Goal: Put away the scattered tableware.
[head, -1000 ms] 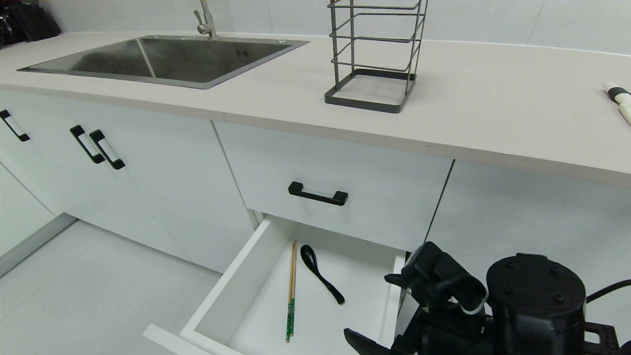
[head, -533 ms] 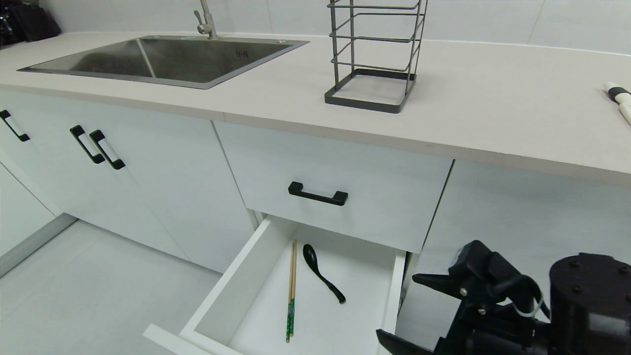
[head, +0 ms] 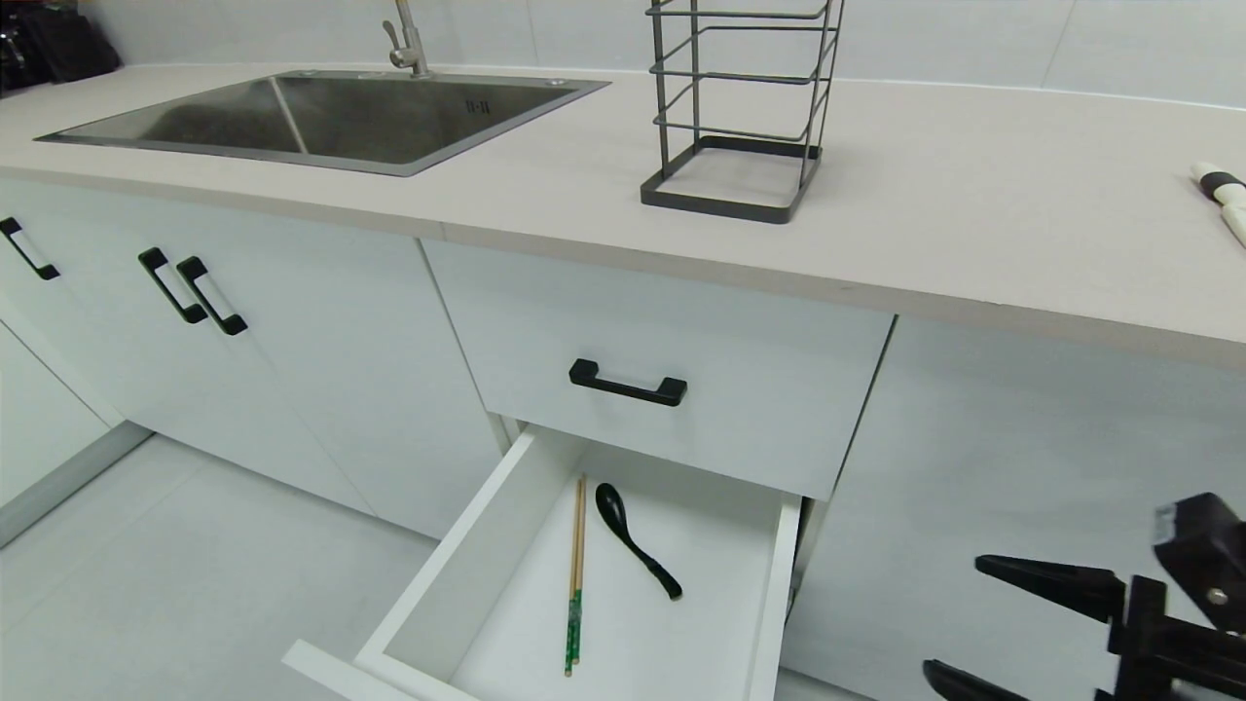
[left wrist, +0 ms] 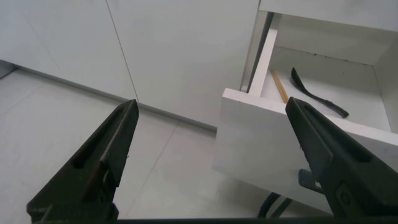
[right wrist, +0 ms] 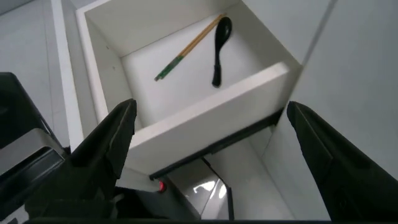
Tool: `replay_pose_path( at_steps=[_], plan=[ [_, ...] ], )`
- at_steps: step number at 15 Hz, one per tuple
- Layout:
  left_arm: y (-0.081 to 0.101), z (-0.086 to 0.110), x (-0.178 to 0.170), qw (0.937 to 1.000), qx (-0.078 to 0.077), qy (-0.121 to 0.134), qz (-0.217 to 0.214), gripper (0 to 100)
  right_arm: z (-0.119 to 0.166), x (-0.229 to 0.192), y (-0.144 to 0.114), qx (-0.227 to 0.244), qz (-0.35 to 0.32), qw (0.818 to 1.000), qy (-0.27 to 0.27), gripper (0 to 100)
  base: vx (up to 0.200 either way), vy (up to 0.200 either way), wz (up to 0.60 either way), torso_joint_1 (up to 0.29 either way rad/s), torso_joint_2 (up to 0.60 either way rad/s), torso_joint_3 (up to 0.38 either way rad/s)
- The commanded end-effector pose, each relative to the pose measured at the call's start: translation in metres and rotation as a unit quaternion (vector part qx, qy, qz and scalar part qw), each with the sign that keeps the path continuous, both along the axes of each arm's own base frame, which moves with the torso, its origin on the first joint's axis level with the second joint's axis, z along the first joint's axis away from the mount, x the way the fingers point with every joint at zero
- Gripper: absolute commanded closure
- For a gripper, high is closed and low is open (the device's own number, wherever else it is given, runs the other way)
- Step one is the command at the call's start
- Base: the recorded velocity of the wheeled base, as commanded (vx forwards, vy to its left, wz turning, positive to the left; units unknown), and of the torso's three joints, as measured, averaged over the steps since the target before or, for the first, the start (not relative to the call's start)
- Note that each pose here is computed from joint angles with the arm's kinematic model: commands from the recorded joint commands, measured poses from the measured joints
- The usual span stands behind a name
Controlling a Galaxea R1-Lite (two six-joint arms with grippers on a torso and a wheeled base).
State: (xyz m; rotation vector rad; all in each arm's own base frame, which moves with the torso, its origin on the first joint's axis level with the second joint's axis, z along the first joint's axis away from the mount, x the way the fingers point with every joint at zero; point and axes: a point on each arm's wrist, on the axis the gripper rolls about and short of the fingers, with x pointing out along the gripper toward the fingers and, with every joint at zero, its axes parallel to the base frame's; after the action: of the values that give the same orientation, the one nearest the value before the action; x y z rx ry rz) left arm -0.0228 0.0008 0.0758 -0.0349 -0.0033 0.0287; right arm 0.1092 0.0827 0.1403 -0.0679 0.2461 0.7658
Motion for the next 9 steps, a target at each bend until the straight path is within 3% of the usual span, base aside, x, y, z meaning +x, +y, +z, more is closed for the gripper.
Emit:
replay_pose_path(
  at_steps=[1, 3, 7, 9],
  plan=[
    [0.000, 0.000, 0.000, 1.0000, 0.001, -0.001, 0.000, 0, -0.008, -0.053, -0.055, 0.036, -0.093, 0.993, -0.057, 0, 0.000, 0.000, 0.00, 0.000, 0.00, 0.000],
    [0.000, 0.000, 0.000, 1.0000, 0.001, -0.001, 0.000, 0, -0.007, -0.072, -0.065, 0.048, -0.122, 0.988, -0.087, 0, 0.000, 0.000, 0.00, 0.000, 0.00, 0.000],
    [0.000, 0.000, 0.000, 1.0000, 0.005, 0.000, 0.001, 0, -0.022, -0.122, -0.078, 0.068, -0.255, 0.944, -0.198, 0, 0.000, 0.000, 0.00, 0.000, 0.00, 0.000],
    [0.000, 0.000, 0.002, 0.9999, 0.005, 0.010, -0.011, 0, -0.034, -0.136, -0.078, 0.073, -0.271, 0.932, -0.228, 0, 0.000, 0.000, 0.00, 0.000, 0.00, 0.000]
  ],
)
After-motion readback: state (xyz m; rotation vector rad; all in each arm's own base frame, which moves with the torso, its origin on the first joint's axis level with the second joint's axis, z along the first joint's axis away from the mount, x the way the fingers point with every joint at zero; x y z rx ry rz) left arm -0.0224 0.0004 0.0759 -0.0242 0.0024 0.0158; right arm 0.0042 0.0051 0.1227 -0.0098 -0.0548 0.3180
